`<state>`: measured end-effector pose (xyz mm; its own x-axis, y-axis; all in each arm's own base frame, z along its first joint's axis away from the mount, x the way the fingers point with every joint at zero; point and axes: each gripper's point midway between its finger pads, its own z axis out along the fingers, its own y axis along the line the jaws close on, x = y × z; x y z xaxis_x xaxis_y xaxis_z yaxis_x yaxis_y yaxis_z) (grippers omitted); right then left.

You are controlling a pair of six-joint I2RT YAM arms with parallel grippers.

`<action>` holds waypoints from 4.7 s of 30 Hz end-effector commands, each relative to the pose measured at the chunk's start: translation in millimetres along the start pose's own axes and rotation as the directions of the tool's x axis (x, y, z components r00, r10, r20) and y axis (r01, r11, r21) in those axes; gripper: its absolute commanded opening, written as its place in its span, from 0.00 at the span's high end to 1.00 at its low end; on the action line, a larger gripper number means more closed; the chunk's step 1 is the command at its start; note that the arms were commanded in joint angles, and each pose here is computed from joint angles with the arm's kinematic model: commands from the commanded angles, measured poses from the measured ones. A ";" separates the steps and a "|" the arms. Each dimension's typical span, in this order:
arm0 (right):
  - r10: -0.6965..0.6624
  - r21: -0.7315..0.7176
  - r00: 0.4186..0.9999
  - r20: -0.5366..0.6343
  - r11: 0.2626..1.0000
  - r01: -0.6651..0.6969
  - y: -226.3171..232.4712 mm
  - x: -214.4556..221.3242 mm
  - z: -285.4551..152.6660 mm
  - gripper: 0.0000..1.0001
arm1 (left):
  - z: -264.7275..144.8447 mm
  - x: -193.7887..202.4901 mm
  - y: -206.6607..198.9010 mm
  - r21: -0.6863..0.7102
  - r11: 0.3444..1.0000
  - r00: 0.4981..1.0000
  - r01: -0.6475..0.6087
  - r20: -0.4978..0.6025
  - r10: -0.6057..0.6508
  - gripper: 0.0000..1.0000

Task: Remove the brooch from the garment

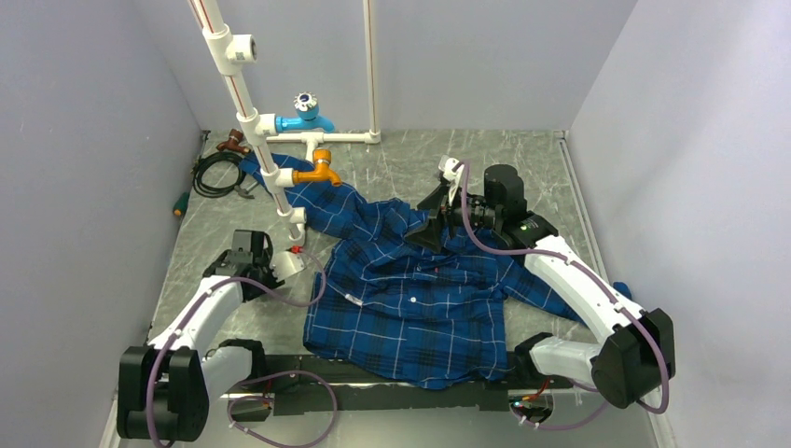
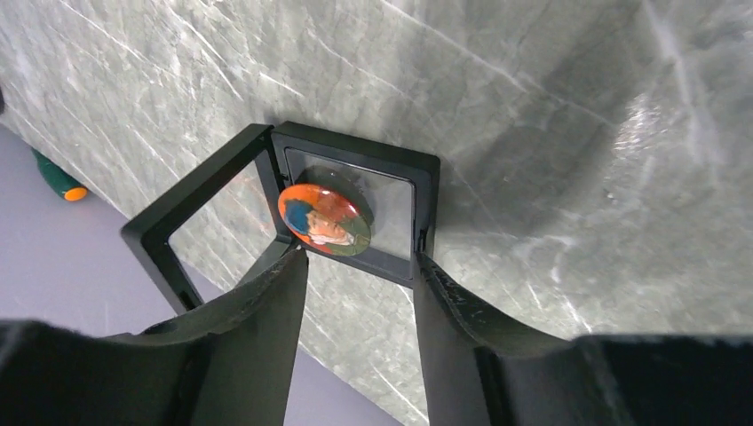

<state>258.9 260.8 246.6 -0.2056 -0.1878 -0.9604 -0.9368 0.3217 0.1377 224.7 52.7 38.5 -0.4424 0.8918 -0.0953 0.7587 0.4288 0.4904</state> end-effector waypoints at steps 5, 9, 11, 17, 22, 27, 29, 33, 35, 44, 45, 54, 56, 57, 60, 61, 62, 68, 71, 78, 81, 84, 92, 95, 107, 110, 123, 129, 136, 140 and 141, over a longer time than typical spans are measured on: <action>0.000 0.044 1.000 -0.007 0.999 0.000 -12.8 -2.7 -2.5 0.04 | -37.1 -37.3 4.5 0.108 0.994 0.985 0.031 0.168 -0.049 0.40; 0.068 0.076 0.995 -0.069 0.995 -0.063 -27.1 11.5 -8.0 0.06 | -56.9 -59.4 -0.9 0.133 0.990 0.964 -0.044 0.265 0.007 0.39; 0.104 0.104 0.988 -0.115 0.990 -0.092 -39.3 22.6 -13.6 0.07 | -67.2 -71.0 -6.4 0.147 0.985 0.948 -0.092 0.315 0.042 0.38; 0.223 0.264 0.938 -0.265 0.952 -0.152 -93.5 66.1 -46.4 0.13 | -97.7 -128.4 -25.9 0.183 0.957 0.885 -0.224 0.449 0.121 0.36; 0.308 0.412 0.884 -0.352 0.899 -0.149 -133.1 99.5 -89.0 0.15 | -125.3 -203.5 -29.3 0.328 0.918 0.883 -0.221 0.467 0.046 0.29; 0.369 0.497 0.835 -0.409 0.857 -0.135 -163.5 124.5 -122.1 0.17 | -147.1 -295.2 -11.4 0.369 0.907 0.869 -0.202 0.494 -0.008 0.26; 0.406 0.526 0.814 -0.416 0.837 -0.148 -173.1 133.5 -137.8 0.20 | -153.0 -328.5 -5.5 0.390 0.903 0.870 -0.182 0.492 -0.037 0.26; 0.439 0.555 0.795 -0.419 0.817 -0.159 -183.7 143.7 -156.7 0.25 | -161.4 -388.2 11.9 0.393 0.913 0.847 -0.113 0.518 -0.118 0.27; 0.453 0.563 0.785 -0.422 0.810 -0.165 -186.3 150.2 -161.5 0.28 | -154.4 -408.8 18.9 0.368 0.926 0.847 -0.090 0.517 -0.123 0.29; 0.519 0.569 0.732 -0.440 0.792 -0.220 -187.5 183.8 -173.3 0.47 | -95.4 -456.2 9.9 0.316 0.943 0.828 -0.106 0.554 -0.092 0.37; 0.527 0.569 0.725 -0.443 0.790 -0.227 -186.8 187.4 -174.1 0.50 | -90.3 -459.1 7.7 0.309 0.944 0.819 -0.118 0.567 -0.083 0.38; 0.596 0.605 0.656 -0.464 0.754 -0.256 -185.8 219.6 -200.6 0.69 | -56.6 -483.8 7.1 0.252 0.959 0.794 -0.131 0.605 -0.051 0.47; 0.588 0.600 0.675 -0.446 0.756 -0.262 -187.6 211.4 -204.6 0.67 | -67.5 -483.0 8.4 0.260 0.956 0.778 -0.139 0.626 -0.057 0.47; 0.568 0.584 0.697 -0.437 0.769 -0.260 -188.0 202.6 -202.6 0.63 | -76.0 -481.5 9.9 0.257 0.955 0.764 -0.148 0.643 -0.055 0.47; 0.487 0.532 0.797 -0.357 0.808 -0.255 -192.6 161.0 -188.0 0.51 | -106.4 -471.4 13.4 0.249 0.952 0.724 -0.177 0.689 -0.046 0.43; 0.460 0.516 0.823 -0.333 0.819 -0.249 -194.5 147.1 -180.2 0.50 | -113.0 -466.1 12.4 0.255 0.948 0.719 -0.188 0.694 -0.044 0.43; 0.433 0.495 0.845 -0.315 0.834 -0.243 -195.3 134.2 -170.7 0.49 | -119.9 -459.3 11.2 0.262 0.944 0.715 -0.199 0.698 -0.043 0.42; 0.341 0.390 0.886 -0.313 0.897 -0.207 -200.2 90.7 -102.4 0.49 | -145.6 -408.9 -9.5 0.259 0.923 0.679 -0.286 0.734 0.004 0.39; 0.344 0.339 0.872 -0.347 0.913 -0.226 -197.6 98.3 -65.6 0.49 | -159.1 -388.9 -16.5 0.242 0.920 0.642 -0.309 0.767 0.014 0.36; 0.366 0.300 0.825 -0.431 0.920 -0.252 -201.6 129.1 -30.2 0.50 | -173.4 -364.9 -23.0 0.247 0.919 0.629 -0.306 0.778 0.000 0.34; 0.362 0.308 0.811 -0.460 0.921 -0.237 -203.8 143.7 -24.5 0.51 | -170.1 -360.6 -24.3 0.249 0.921 0.640 -0.300 0.768 0.001 0.34; 0.372 0.325 0.795 -0.479 0.917 -0.233 -207.7 155.4 -22.4 0.51 | -169.2 -358.4 -24.7 0.249 0.922 0.644 -0.297 0.765 0.001 0.34; 0.394 0.352 0.770 -0.502 0.906 -0.235 -211.4 172.9 -18.3 0.52 | -166.3 -359.4 -26.6 0.253 0.920 0.647 -0.300 0.763 0.001 0.34; 0.393 0.336 0.760 -0.517 0.910 -0.242 -204.3 180.0 -16.1 0.57 | -161.1 -362.2 -23.9 0.254 0.924 0.664 -0.287 0.748 0.001 0.34; 0.373 0.331 0.770 -0.517 0.917 -0.222 -199.8 168.7 -18.5 1.00 | -154.5 -371.3 -19.9 0.269 0.929 0.684 -0.256 0.729 -0.023 0.34; 0.343 0.377 0.816 -0.465 0.911 -0.169 -214.3 145.6 -21.1 1.00 | -149.2 -371.9 -16.7 0.255 0.937 0.694 -0.237 0.720 -0.020 0.35; 0.290 0.612 0.913 -0.287 0.789 -0.058 -314.2 86.1 -56.9 1.00 | -122.4 -394.4 65.6 0.114 0.993 0.744 -0.020 0.665 -0.061 0.25; 0.320 0.707 0.911 -0.261 0.706 -0.046 -359.0 92.3 -86.9 1.00 | -95.9 -410.9 90.7 0.049 0.999 0.776 0.006 0.630 -0.035 0.25; 0.357 0.773 0.887 -0.294 0.634 0.001 -386.4 119.7 -113.3 1.00 | -56.4 -429.8 109.1 -0.055 0.999 0.812 0.001 0.583 0.031 0.28; 0.384 0.794 0.874 -0.298 0.608 0.004 -391.5 131.9 -122.0 1.00 | -41.7 -442.3 119.2 -0.110 0.994 0.822 -0.003 0.565 0.065 0.32; 0.390 0.795 0.871 -0.298 0.607 0.000 -391.3 134.8 -123.2 1.00 | -39.9 -446.6 119.7 -0.126 0.992 0.820 -0.008 0.566 0.079 0.33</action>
<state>545.8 12.8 74.2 -0.6718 -0.3054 -0.6748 -0.3876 0.9213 -0.0310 466.7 -290.5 146.4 -0.0978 0.8455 -0.5250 0.7712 0.3978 0.4969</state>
